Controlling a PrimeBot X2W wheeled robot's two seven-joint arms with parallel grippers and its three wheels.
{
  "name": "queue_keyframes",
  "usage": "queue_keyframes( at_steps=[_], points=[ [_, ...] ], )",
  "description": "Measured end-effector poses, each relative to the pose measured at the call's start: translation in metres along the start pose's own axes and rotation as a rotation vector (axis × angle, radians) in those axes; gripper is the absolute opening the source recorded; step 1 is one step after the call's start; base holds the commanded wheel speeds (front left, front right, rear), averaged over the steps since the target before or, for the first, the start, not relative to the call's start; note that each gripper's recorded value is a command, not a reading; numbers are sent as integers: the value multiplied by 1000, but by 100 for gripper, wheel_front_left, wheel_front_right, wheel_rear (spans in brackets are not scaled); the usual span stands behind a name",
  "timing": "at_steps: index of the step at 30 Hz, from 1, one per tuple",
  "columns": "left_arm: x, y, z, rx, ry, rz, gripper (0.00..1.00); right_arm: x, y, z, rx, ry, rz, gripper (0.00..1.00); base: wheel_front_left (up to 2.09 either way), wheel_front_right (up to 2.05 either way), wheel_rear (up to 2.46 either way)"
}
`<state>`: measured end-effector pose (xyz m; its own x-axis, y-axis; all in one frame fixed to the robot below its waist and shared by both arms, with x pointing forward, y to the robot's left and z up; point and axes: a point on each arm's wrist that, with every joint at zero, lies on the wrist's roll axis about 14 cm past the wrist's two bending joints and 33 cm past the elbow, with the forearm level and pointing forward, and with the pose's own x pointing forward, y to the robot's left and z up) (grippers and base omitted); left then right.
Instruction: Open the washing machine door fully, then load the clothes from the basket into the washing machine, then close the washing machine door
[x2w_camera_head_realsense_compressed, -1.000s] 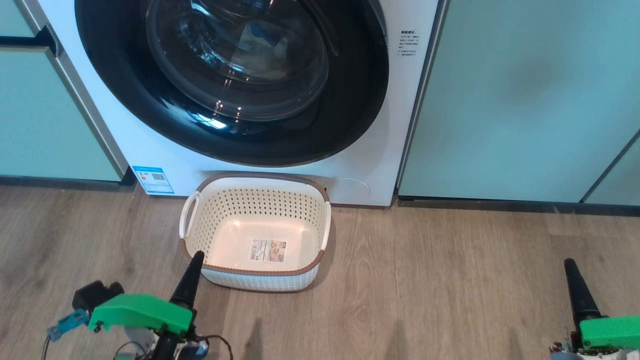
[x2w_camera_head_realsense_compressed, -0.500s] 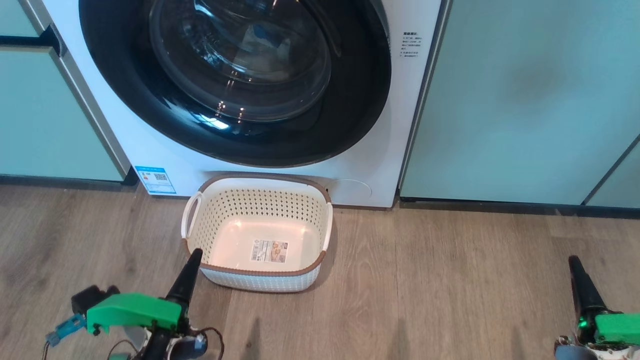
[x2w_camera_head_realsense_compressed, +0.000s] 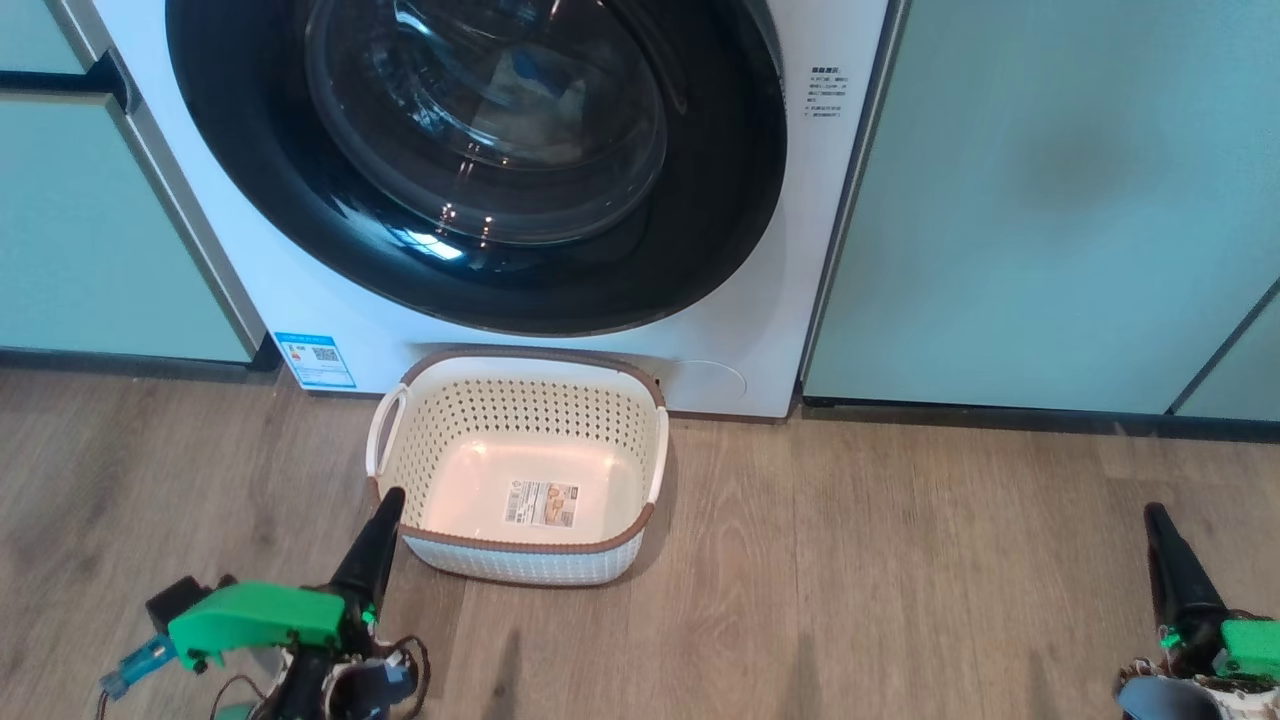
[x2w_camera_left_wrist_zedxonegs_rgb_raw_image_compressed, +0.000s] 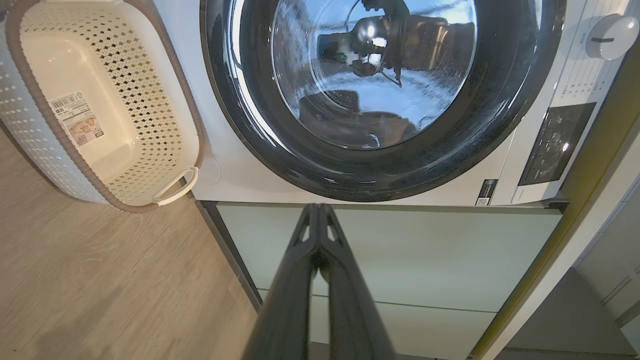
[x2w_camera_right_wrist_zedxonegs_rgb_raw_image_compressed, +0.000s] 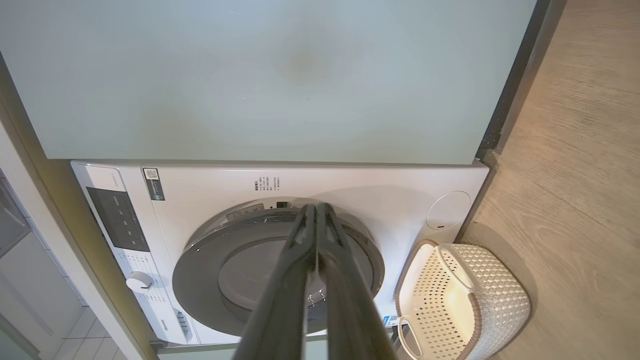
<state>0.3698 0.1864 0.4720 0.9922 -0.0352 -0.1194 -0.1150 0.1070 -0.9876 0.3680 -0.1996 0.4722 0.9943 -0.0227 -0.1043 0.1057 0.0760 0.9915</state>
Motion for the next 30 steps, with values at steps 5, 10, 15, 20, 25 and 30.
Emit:
queue_keyframes(
  at_steps=[5, 10, 15, 20, 25, 30],
  points=[
    [3, -4, 2, -76, -10, -15, 0, 1, 1, 2, 65, -2, 5, 0, 0, 0, 0],
    [3, -4, 3, -107, -12, -21, 0, 5, 7, 4, 95, -8, 21, 0, 0, 0, 0],
    [3, -4, 3, -110, -13, -21, 0, 5, 6, 3, 96, -2, 20, 0, 0, 0, 0],
    [3, -4, 3, -110, -15, -21, 0, 5, 6, 4, 96, -3, 19, 0, 0, 0, 0],
    [3, -4, 3, -111, -15, -21, 0, 5, 6, 5, 96, -5, 19, 0, 0, 0, 0],
    [3, -4, 3, -111, -13, -21, 0, 5, 6, 5, 96, -6, 19, 0, 0, 0, 0]
  ],
)
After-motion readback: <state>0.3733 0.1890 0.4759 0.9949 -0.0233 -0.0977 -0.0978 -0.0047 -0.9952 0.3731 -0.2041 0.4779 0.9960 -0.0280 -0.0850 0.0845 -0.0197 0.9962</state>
